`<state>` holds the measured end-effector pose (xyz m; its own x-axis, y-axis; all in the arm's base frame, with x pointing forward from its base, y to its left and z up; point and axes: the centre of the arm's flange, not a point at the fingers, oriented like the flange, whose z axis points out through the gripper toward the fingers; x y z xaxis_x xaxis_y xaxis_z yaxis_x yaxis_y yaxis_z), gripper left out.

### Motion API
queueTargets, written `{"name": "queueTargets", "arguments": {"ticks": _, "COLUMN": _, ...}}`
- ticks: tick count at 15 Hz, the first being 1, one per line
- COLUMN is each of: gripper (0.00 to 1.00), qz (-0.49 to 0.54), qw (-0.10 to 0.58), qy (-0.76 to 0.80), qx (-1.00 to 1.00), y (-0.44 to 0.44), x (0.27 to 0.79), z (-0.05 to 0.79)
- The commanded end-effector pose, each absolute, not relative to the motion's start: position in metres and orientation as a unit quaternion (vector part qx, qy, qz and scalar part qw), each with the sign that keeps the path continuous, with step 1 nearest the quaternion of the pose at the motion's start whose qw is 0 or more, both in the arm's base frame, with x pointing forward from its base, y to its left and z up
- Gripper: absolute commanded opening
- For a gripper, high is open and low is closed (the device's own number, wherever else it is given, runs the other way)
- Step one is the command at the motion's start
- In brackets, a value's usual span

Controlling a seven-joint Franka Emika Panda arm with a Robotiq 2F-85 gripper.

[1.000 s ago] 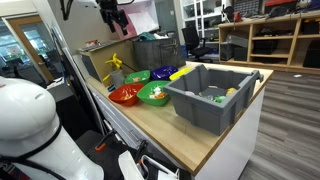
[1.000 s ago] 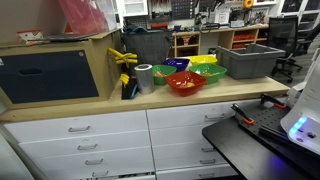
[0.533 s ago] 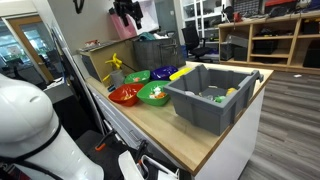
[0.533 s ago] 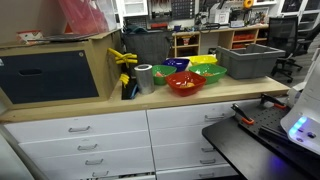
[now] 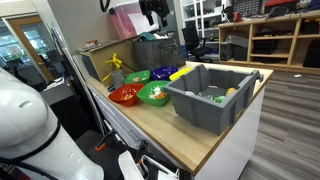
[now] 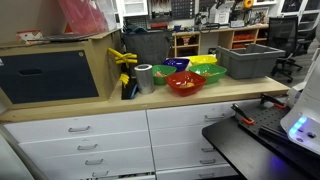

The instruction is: Pick up the object in the gray container and put it in the blue bowl

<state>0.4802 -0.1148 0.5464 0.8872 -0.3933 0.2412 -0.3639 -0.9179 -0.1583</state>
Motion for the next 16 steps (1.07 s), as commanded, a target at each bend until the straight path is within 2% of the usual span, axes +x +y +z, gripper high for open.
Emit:
{"name": "queueTargets", "arguments": {"ticks": 1, "gripper": 1.00, "qz": -0.140, "qw": 0.031, "qy": 0.217, "qx": -0.966, "y": -0.138, "x": 0.505, "z": 0.537}}
{"name": "queueTargets", "arguments": {"ticks": 16, "gripper": 1.00, "qz": -0.091, "qw": -0.056, "qy": 0.338, "qx": -0.935, "y": -0.267, "x": 0.503, "z": 0.443}}
